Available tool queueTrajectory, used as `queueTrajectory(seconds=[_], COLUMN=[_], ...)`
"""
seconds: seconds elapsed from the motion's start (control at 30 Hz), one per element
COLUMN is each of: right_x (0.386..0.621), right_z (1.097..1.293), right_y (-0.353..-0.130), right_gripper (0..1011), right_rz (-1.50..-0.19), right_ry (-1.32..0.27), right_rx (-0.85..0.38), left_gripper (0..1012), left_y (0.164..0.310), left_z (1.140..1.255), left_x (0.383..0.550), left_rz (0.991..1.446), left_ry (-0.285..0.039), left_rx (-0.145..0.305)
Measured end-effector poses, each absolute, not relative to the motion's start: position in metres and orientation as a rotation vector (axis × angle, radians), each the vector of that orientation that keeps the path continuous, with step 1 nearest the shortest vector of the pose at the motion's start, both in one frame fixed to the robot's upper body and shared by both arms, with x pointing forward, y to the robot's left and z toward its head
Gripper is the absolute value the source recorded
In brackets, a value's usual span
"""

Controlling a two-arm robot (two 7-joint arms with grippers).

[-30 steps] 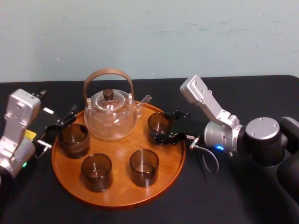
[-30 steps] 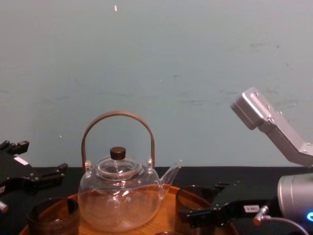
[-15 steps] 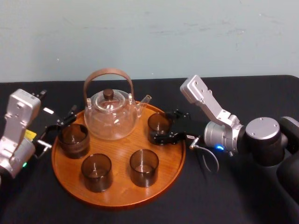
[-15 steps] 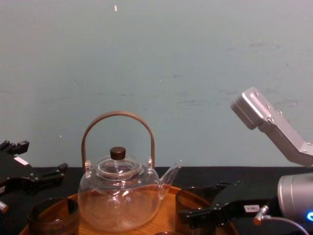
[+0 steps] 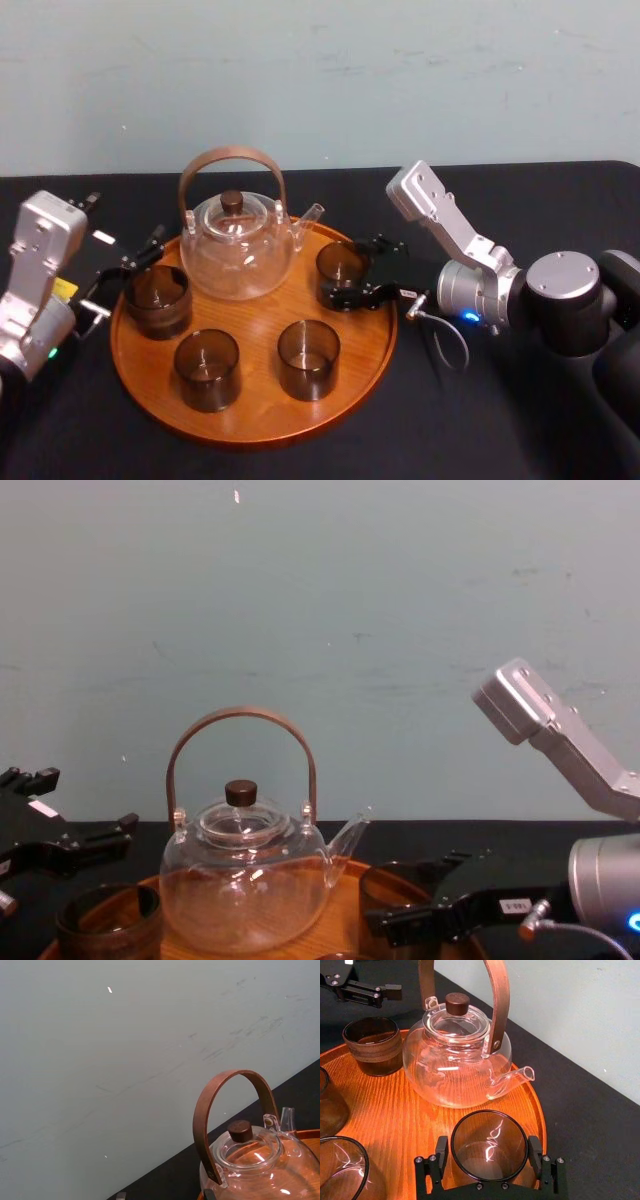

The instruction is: Pick up the glass from the table and place it on the tray.

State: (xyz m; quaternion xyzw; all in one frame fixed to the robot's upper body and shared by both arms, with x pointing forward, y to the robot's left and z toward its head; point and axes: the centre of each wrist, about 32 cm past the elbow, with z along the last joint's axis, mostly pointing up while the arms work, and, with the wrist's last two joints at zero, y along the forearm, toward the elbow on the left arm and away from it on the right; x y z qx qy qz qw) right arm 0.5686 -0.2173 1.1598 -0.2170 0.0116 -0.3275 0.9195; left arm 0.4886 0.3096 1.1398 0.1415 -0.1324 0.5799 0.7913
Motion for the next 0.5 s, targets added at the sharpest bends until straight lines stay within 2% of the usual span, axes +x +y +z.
queueTrajectory(seconds=[0.27,0.5], right_x=[0.568,0.557], right_z=[1.16,1.162], right_y=[-0.218,-0.233], right_gripper=[1002,1002], right_rz=[-0.671,-0.657], right_ry=[0.026,0.038], right_rx=[-0.444,-0.414], left_gripper=[1001,1001], left_y=[0.31,0.31], left_z=[1.14,1.14], left_x=[0.489,0.489], left_rz=[1.248,1.248], left_ry=[-0.285,-0.285], left_rx=[0.304,0.304])
